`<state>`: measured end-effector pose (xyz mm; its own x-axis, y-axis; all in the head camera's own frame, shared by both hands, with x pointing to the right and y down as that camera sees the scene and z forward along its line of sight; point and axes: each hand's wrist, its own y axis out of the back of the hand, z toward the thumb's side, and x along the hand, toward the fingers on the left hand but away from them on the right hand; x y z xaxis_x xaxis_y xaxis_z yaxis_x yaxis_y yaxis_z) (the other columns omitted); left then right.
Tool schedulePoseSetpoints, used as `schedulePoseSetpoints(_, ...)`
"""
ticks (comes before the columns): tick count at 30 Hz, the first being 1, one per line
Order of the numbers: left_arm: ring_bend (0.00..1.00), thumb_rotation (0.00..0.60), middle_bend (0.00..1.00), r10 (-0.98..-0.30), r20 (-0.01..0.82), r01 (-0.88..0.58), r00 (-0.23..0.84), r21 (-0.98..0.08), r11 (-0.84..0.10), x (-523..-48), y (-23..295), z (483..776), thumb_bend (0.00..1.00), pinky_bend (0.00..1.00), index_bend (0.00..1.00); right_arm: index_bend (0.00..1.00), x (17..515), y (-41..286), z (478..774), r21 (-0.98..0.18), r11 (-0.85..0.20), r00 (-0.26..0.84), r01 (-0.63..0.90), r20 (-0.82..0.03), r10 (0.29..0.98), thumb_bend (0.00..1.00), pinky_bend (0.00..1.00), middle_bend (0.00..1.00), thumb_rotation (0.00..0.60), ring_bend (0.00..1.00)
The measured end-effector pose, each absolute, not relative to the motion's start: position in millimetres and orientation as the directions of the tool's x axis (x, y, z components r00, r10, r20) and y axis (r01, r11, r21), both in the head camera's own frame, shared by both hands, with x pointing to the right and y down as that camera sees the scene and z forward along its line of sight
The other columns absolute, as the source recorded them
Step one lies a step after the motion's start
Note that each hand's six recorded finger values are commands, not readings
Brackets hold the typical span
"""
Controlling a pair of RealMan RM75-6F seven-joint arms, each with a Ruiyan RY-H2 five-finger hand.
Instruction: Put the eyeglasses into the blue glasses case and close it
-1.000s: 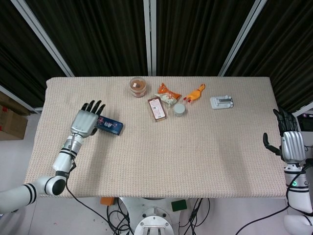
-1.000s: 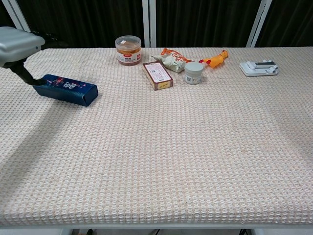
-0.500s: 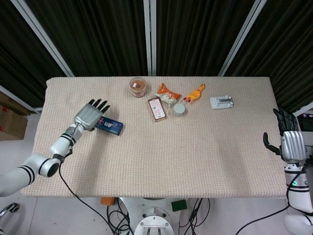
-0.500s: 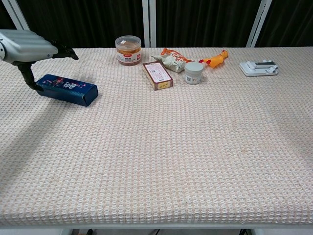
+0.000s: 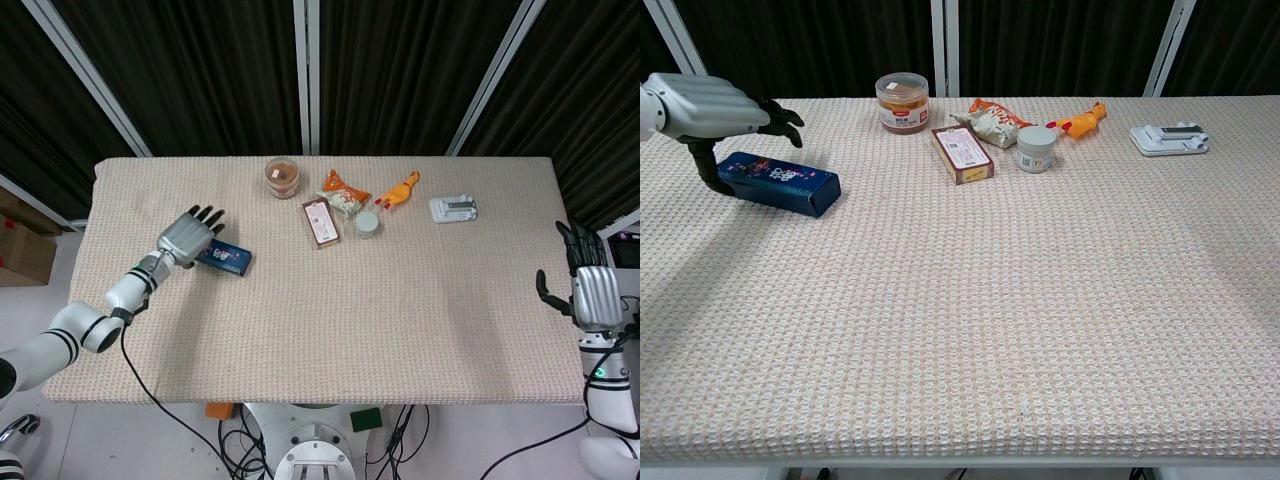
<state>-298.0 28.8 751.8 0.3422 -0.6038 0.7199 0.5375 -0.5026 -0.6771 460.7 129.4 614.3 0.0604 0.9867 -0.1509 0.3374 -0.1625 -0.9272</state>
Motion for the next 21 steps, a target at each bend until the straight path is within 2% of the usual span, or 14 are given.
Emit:
schedulePoseSetpoints(7, 0.0, 0.6, 0.0, -0.606, 0.71, 0.506, 0.358, -0.693, -0.513, -294.5, 31.7, 756.1, 0.12, 0.13, 0.51, 0.0, 461.2, 129.1, 614.4, -0.928, -0.162, 0.059, 0.334, -0.151, 0.987, 0.53, 0.0, 0.0, 0.6, 0.0)
schedulePoseSetpoints(14, 0.0, 0.6, 0.0, -0.62, 0.697, 0.448, 0.36, -0.712, -0.541, -294.7, 31.1, 758.3, 0.16, 0.13, 0.64, 0.0, 461.9, 129.4, 614.7, -0.928, -0.165, 0.058, 0.334, -0.155, 0.986, 0.52, 0.0, 0.0, 0.6, 0.0)
schedulePoseSetpoints(16, 0.0, 0.6, 0.0, -0.62, 0.699, 0.446, 0.358, -0.711, -0.544, -295.8, 31.6, 758.5, 0.17, 0.13, 0.62, 0.0, 461.5, 129.6, 615.5, -0.927, -0.168, 0.059, 0.335, -0.158, 0.986, 0.53, 0.0, 0.0, 0.6, 0.0)
schedulePoseSetpoints(17, 0.0, 0.6, 0.0, -0.618, 0.701, 0.447, 0.357, -0.709, -0.546, -296.3, 31.9, 758.6, 0.16, 0.13, 0.58, 0.0, 461.1, 129.8, 616.0, -0.926, -0.171, 0.06, 0.335, -0.16, 0.985, 0.53, 0.0, 0.0, 0.6, 0.0)
schedulePoseSetpoints(19, 0.0, 0.6, 0.0, -0.612, 0.708, 0.45, 0.353, -0.702, -0.552, -297.5, 32.7, 758.8, 0.16, 0.13, 0.49, 0.0, 460.9, 130.0, 616.6, -0.926, -0.173, 0.062, 0.336, -0.162, 0.985, 0.53, 0.0, 0.0, 0.6, 0.0)
schedulePoseSetpoints(21, 0.0, 0.6, 0.0, -0.606, 0.714, 0.459, 0.35, -0.695, -0.553, -298.7, 33.1, 758.5, 0.16, 0.13, 0.35, 0.0, 460.7, 130.2, 616.7, -0.926, -0.175, 0.063, 0.336, -0.163, 0.985, 0.53, 0.0, 0.0, 0.6, 0.0)
